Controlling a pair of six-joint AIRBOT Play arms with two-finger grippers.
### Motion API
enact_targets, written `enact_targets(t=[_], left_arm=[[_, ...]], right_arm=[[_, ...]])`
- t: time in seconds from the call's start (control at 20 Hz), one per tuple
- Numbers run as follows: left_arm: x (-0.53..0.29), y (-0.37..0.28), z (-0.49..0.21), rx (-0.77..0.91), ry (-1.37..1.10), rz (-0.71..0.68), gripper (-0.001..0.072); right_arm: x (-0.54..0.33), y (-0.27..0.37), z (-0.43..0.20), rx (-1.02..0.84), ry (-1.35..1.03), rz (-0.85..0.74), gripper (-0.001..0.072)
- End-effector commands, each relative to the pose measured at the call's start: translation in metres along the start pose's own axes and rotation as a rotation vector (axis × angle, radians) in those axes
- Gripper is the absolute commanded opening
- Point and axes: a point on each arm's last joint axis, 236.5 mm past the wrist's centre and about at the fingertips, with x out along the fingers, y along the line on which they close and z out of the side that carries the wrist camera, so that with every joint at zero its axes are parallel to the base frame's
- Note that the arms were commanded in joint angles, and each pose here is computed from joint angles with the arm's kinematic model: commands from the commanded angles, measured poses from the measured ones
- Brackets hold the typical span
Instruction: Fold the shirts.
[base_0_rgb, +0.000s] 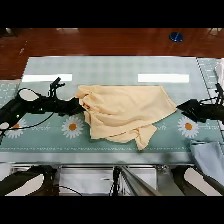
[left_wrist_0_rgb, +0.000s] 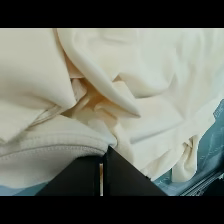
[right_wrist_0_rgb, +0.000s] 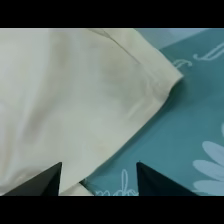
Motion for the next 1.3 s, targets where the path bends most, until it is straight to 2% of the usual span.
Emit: enact_targets(t=[0.0,0.25,0.5,0.55,0.6,0.65,0.7,0.75,0.8,1.0,1.25], left_arm=[[-0.001,-0.002,0.002,0.004,-0.010,-0.004,0.0022],[-0.001,-0.002,0.002,0.003,-0.011,-0.004,0.0023],[-0.002,-0.002,0.003,0.003,-0.013,-0.004,0.0023],[-0.002,-0.002,0.004,0.003,-0.014,-0.003,0.0022],[-0.002,-0.001,0.005,0.001,-0.020,-0.002,0.0023],[-0.003,0.000,0.007,-0.001,-0.026,-0.001,0.0023],[-0.004,0.002,0.009,-0.005,-0.035,0.001,0.0023],[-0.006,0.004,0.012,-0.013,-0.046,0.003,0.0023],[-0.010,0.008,0.017,-0.018,-0.060,0.004,0.0022],[-0.070,0.005,0.064,0.009,-0.149,-0.034,0.0022],[-0.263,-0.073,0.157,0.251,-0.584,-0.016,0.0021]], right_arm=[[0.025,-0.007,-0.023,0.002,0.137,0.004,0.0538],[0.075,0.011,-0.050,-0.071,0.263,-0.016,0.0538],[0.114,0.015,-0.072,-0.050,0.332,-0.062,0.0536],[0.121,0.018,-0.073,-0.039,0.329,-0.054,0.0504],[0.129,0.023,-0.068,-0.017,0.302,-0.040,0.0438],[0.136,0.031,-0.060,0.006,0.258,-0.019,0.0330],[0.139,0.042,-0.048,0.029,0.204,0.015,0.0153],[0.139,0.057,-0.038,0.047,0.165,0.074,0.0018],[0.131,0.078,-0.027,0.027,0.135,0.153,0.0017],[0.033,0.165,0.033,-0.147,-0.025,0.376,0.0016],[-0.195,0.275,0.114,-0.385,-0.597,0.469,0.0016]])
